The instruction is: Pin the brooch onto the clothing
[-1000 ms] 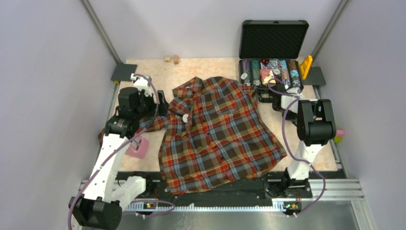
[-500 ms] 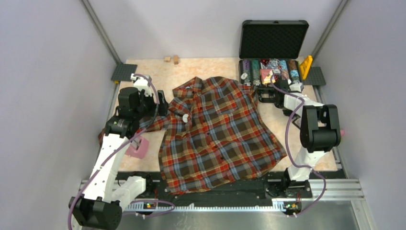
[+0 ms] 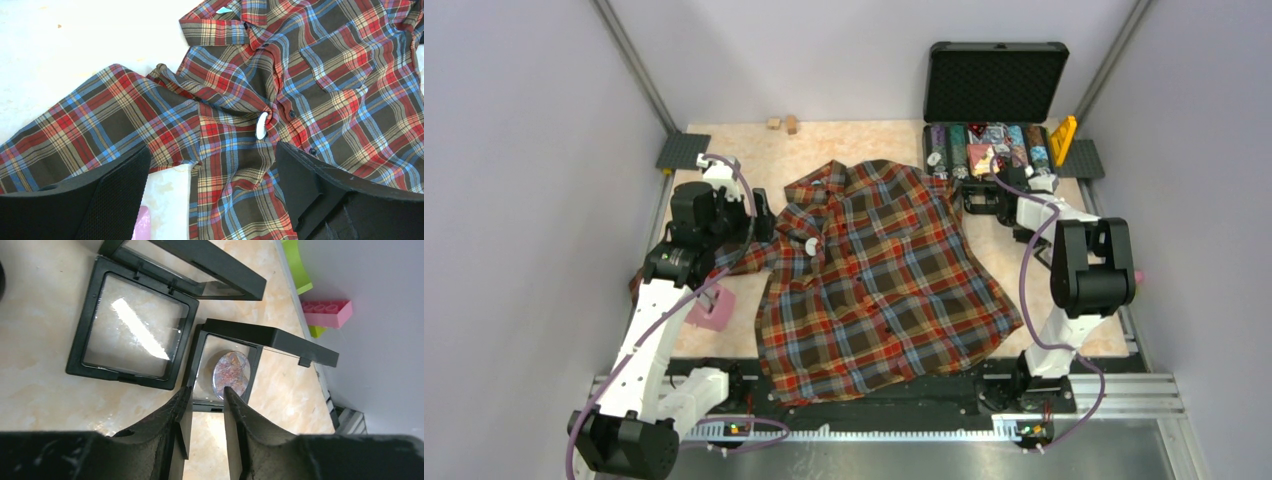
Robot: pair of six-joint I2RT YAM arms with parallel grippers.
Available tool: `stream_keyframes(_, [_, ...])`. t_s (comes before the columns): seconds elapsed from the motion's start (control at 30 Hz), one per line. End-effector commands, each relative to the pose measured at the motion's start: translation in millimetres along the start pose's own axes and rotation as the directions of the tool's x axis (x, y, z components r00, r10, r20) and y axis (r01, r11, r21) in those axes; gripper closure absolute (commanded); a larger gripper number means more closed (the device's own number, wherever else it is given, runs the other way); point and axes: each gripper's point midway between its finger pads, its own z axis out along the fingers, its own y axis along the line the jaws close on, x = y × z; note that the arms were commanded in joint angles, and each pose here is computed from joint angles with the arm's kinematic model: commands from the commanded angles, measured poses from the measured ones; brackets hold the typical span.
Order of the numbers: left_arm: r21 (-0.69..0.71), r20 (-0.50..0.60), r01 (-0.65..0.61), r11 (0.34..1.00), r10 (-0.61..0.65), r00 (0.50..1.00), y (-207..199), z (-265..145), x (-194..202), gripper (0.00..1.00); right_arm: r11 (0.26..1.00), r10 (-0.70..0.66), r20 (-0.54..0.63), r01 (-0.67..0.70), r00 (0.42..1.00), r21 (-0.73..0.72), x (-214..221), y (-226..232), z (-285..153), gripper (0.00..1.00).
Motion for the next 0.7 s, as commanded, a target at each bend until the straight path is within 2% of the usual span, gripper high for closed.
stream_keyframes(0.0, [-0.007, 0.022, -0.022, 1.0, 0.022, 0.999, 1, 2, -4, 0.02, 0.993, 0.1, 0.032, -0.098, 0.994, -0.064, -12, 3, -9, 0.68])
stream_keyframes(0.3, [-0.03, 0.044, -0.034, 0.999, 0.035, 0.998, 7, 6, -4, 0.02, 0.981, 0.175, 0.059, -0.169, 0.983, -0.093, -12, 6, -4, 0.63])
stream_keyframes(0.67, [-0.144, 0.118, -0.025, 0.989, 0.042, 0.992, 27, 4, -10, 0.01, 0.991, 0.133, 0.097, -0.13, 0.986, -0.034, -22, 2, 14, 0.61])
